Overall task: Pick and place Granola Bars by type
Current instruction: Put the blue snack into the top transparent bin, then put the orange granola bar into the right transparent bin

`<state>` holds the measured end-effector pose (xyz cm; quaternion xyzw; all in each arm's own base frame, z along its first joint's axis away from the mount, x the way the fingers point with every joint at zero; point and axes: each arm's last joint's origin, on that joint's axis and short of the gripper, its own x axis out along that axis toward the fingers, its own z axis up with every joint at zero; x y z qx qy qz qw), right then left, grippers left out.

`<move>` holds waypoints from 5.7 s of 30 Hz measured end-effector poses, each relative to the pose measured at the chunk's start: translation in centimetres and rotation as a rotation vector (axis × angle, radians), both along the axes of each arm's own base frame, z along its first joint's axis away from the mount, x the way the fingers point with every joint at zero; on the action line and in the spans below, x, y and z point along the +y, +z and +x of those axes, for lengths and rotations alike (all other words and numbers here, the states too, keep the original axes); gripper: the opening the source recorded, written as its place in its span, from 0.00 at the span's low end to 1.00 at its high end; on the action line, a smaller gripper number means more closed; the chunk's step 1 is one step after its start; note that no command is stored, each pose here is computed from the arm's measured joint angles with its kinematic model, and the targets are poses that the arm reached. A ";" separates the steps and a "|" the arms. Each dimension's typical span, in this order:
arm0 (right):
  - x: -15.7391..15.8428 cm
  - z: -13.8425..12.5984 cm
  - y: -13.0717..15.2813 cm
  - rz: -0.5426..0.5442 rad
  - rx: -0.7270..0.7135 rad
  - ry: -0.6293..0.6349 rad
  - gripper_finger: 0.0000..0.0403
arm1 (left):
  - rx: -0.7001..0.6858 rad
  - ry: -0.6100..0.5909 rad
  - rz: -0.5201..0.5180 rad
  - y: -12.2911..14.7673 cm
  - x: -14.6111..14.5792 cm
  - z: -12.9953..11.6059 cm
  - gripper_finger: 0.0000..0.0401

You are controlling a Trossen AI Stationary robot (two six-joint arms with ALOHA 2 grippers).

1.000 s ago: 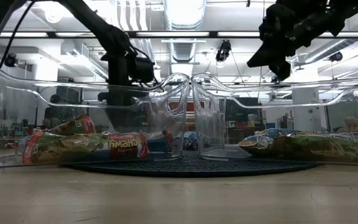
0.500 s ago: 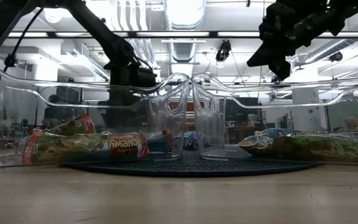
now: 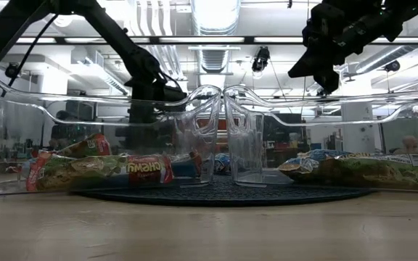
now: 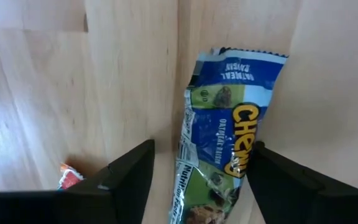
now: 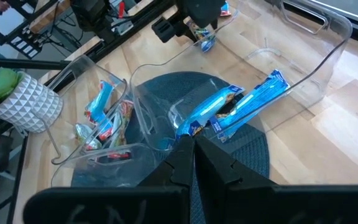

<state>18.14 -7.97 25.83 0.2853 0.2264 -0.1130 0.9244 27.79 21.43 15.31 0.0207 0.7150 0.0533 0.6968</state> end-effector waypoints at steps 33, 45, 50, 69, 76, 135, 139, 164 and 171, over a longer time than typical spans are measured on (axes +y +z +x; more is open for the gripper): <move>0.0 0.0 0.0 -0.004 0.002 -0.005 0.02 | 0.036 0.044 0.006 0.7 -0.1 -0.2 0.16; 0.0 0.0 0.0 -0.012 0.001 -0.002 0.02 | -0.027 0.088 0.051 8.0 0.5 1.3 0.16; 0.0 0.0 0.0 -0.018 0.002 0.002 0.02 | -0.178 0.096 0.110 12.9 0.1 3.4 0.16; 0.0 0.0 0.0 -0.052 0.004 0.020 0.02 | -0.771 0.838 -0.272 21.0 -2.5 7.8 0.16; 0.0 0.0 0.0 -0.059 0.005 0.023 0.02 | -0.723 0.954 -0.397 18.1 -3.0 8.6 0.16; 0.0 0.0 0.0 -0.048 0.004 0.016 0.02 | -0.784 0.647 -0.352 16.2 -4.3 8.0 0.00; 0.0 0.0 0.0 -0.032 0.003 0.006 0.02 | -0.789 0.632 -0.286 17.2 -4.0 6.9 0.00; 0.0 0.0 0.0 -0.004 0.001 -0.012 0.02 | -0.702 0.780 -0.114 13.3 -1.4 0.9 0.00; 0.0 0.0 0.0 -0.007 0.001 -0.011 0.02 | -0.740 0.706 -0.115 12.0 -2.1 -2.4 0.00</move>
